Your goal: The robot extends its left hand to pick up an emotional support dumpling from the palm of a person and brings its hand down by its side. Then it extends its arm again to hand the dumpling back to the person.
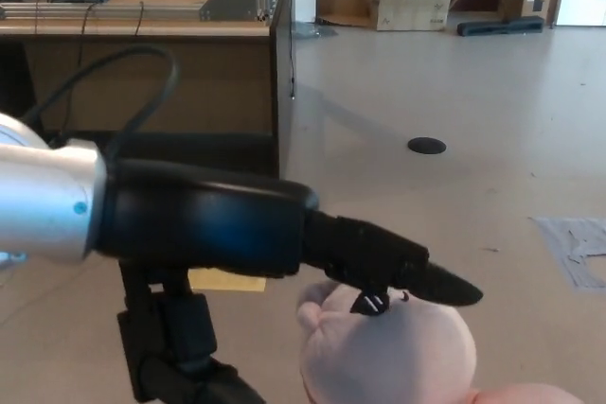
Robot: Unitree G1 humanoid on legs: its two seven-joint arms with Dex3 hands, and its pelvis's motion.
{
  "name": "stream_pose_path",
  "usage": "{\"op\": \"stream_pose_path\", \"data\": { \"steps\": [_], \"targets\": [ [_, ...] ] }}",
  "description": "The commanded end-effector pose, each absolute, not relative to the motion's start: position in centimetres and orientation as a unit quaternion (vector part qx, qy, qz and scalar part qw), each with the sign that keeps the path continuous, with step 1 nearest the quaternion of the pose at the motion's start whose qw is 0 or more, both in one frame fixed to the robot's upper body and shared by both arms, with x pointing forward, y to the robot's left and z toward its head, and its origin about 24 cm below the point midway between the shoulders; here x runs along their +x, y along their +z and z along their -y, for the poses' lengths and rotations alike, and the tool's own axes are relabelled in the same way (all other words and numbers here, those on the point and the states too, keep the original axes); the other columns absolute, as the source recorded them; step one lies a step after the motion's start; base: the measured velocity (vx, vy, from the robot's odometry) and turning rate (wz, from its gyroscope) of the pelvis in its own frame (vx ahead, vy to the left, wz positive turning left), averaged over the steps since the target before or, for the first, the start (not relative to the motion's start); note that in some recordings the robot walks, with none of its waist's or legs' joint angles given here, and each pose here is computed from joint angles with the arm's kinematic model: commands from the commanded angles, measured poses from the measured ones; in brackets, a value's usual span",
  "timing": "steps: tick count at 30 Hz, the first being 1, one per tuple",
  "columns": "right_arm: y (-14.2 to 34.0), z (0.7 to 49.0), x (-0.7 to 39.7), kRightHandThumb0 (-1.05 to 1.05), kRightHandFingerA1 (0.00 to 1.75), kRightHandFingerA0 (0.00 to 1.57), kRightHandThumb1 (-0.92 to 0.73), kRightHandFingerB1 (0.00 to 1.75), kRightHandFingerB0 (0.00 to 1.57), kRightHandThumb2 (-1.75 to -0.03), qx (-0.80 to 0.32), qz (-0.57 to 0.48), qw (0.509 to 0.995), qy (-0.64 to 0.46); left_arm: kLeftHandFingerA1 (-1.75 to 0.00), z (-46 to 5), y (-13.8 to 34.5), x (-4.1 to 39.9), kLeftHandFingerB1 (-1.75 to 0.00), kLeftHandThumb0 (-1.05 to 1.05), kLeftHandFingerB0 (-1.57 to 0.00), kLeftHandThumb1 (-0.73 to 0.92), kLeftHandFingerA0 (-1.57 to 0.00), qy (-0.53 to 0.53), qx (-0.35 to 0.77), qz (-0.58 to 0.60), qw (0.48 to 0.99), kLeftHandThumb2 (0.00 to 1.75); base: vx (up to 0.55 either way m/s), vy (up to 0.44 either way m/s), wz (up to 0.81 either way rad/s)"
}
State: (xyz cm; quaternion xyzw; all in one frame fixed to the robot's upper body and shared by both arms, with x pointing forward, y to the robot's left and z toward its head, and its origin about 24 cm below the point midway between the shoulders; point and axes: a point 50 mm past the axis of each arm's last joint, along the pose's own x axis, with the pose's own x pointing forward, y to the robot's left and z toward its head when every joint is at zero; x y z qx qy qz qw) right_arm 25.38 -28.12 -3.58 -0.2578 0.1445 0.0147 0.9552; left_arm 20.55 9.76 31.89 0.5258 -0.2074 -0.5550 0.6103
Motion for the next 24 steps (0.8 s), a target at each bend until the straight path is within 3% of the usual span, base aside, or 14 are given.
{"op": "stream_pose_path", "data": {
  "steps": [1, 24],
  "targets": [
    [-3.2, 28.3, 25.7, -0.77, 0.39, 0.46, -0.77, 0.33, 0.37, -0.64, -0.263, -0.141, 0.954, 0.013, 0.0, -9.3, 31.5, 21.1, -0.03, -0.9, 0.0, 0.48, 0.0, -0.536, 0.546, 0.205, 0.61, 0.95, 0.0, 0.0, 0.0],
    [-2.6, 28.0, 26.5, -0.78, 0.4, 0.48, -0.76, 0.33, 0.36, -0.64, -0.249, -0.128, 0.96, 0.021, 0.0, -6.1, 29.0, 22.3, -0.07, -0.88, -0.02, 0.48, 0.0, -0.426, 0.593, 0.343, 0.591, 0.93, 0.0, 0.0, 0.0]
  ]
}}
